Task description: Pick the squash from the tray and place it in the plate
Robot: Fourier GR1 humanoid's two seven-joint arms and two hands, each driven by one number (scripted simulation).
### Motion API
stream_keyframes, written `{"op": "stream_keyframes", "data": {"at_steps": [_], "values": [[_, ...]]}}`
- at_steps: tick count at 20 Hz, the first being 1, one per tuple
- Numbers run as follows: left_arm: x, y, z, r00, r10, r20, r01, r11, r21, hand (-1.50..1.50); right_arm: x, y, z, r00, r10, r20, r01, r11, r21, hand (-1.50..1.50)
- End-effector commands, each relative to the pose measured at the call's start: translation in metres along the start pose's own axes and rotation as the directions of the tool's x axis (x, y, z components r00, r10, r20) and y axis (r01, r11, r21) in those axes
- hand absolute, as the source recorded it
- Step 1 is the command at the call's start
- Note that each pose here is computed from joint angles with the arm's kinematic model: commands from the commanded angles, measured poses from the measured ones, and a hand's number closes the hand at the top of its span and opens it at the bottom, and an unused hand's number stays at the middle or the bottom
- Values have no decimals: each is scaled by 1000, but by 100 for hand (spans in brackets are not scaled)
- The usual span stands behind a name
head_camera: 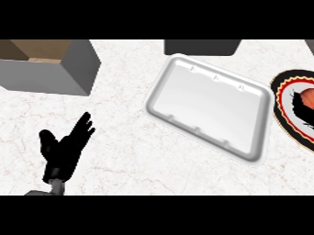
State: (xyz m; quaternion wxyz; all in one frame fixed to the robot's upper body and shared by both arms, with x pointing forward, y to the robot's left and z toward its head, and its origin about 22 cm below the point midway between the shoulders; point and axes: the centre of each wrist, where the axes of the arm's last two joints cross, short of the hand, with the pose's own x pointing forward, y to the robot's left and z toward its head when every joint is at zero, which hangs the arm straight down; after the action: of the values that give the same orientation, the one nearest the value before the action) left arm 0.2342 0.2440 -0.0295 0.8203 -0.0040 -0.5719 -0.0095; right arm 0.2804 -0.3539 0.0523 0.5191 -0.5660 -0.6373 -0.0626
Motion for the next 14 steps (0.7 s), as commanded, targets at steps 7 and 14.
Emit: {"op": "stream_keyframes", "data": {"at_steps": [7,14], "values": [[10,-8,-12,1000,0,-20,0,1000,5,0,-69,-11,-81,1000,-26,-16,25,999,-27,150],[7,-16,-9,1000,-17,-20,17,999,-28,0,-107,-19,-87,951,246,-186,-188,940,284,-150]]}}
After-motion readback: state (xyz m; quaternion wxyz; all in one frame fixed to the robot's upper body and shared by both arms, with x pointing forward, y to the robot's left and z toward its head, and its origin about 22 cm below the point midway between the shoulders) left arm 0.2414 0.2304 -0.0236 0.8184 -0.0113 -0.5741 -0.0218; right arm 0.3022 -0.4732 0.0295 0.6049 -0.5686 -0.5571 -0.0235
